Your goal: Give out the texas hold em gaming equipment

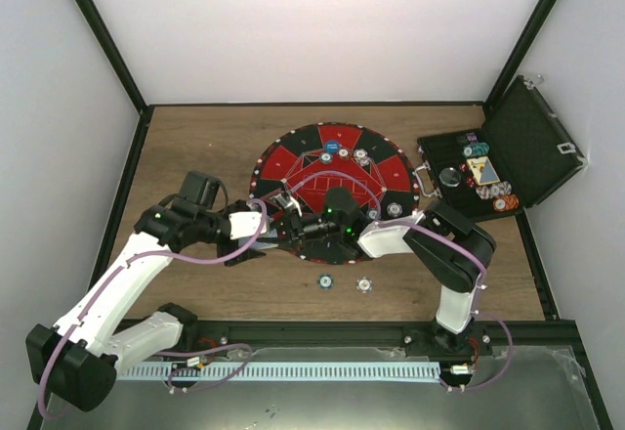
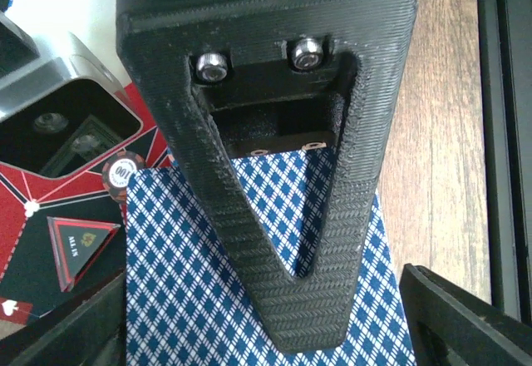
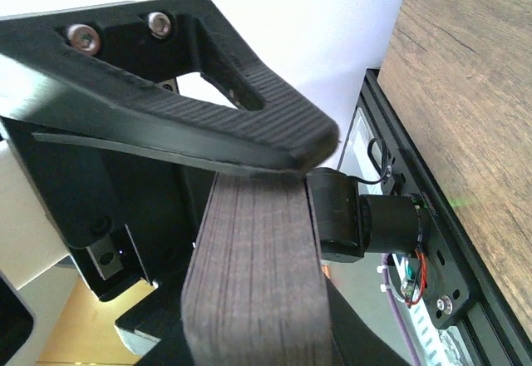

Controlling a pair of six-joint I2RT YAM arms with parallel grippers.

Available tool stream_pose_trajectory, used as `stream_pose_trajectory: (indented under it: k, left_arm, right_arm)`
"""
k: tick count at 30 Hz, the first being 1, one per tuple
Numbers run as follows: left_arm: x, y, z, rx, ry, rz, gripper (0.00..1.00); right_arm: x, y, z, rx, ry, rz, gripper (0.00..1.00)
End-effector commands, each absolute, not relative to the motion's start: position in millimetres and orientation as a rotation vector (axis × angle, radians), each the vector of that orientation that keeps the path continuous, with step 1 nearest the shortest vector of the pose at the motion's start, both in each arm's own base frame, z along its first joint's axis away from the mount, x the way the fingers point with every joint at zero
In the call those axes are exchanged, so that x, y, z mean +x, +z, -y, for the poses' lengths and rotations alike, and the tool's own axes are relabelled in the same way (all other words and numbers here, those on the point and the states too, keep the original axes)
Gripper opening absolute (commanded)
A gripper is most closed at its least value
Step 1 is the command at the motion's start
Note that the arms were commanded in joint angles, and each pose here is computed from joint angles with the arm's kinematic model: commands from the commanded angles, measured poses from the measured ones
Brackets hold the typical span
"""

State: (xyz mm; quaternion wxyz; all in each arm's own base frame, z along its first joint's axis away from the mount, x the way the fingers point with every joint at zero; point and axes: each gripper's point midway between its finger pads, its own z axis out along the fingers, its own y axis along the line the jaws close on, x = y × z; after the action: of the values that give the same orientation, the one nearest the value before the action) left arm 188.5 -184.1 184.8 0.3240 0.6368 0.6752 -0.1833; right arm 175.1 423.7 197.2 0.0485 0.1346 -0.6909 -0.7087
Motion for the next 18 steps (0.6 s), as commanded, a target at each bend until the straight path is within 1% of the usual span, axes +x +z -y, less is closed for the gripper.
stream_pose_trajectory:
  k: [1,11,13,16,18]
  left_arm:
    - [185.5,188.4,187.8,1.662,-0.525,-1.735,0.83]
    - [181.6,186.8,185.6,1.687,-0.559,-1.734,0.63]
    - [179.2,185.8,184.7,1.699,-0.561,-1.733,0.62]
    - [176.3,184.9,184.2,1.71,-0.566,-1.727,0.66]
    - [175.9,183.9,183.4,1.713,-0.56,-1.725,0.74]
  right_arm:
    - [177.5,232.3,-423.6,0.504,-2.267,2.052,0.07]
    - [178.1,234.6,-423.7,0.494,-2.267,2.045,0.07]
    - [178.5,236.3,-424.1,0.493,-2.272,2.04,0.07]
    - [179.1,240.6,-425.1,0.499,-2.281,2.032,0.07]
    - [179.4,242.5,-425.5,0.502,-2.283,2.032,0.07]
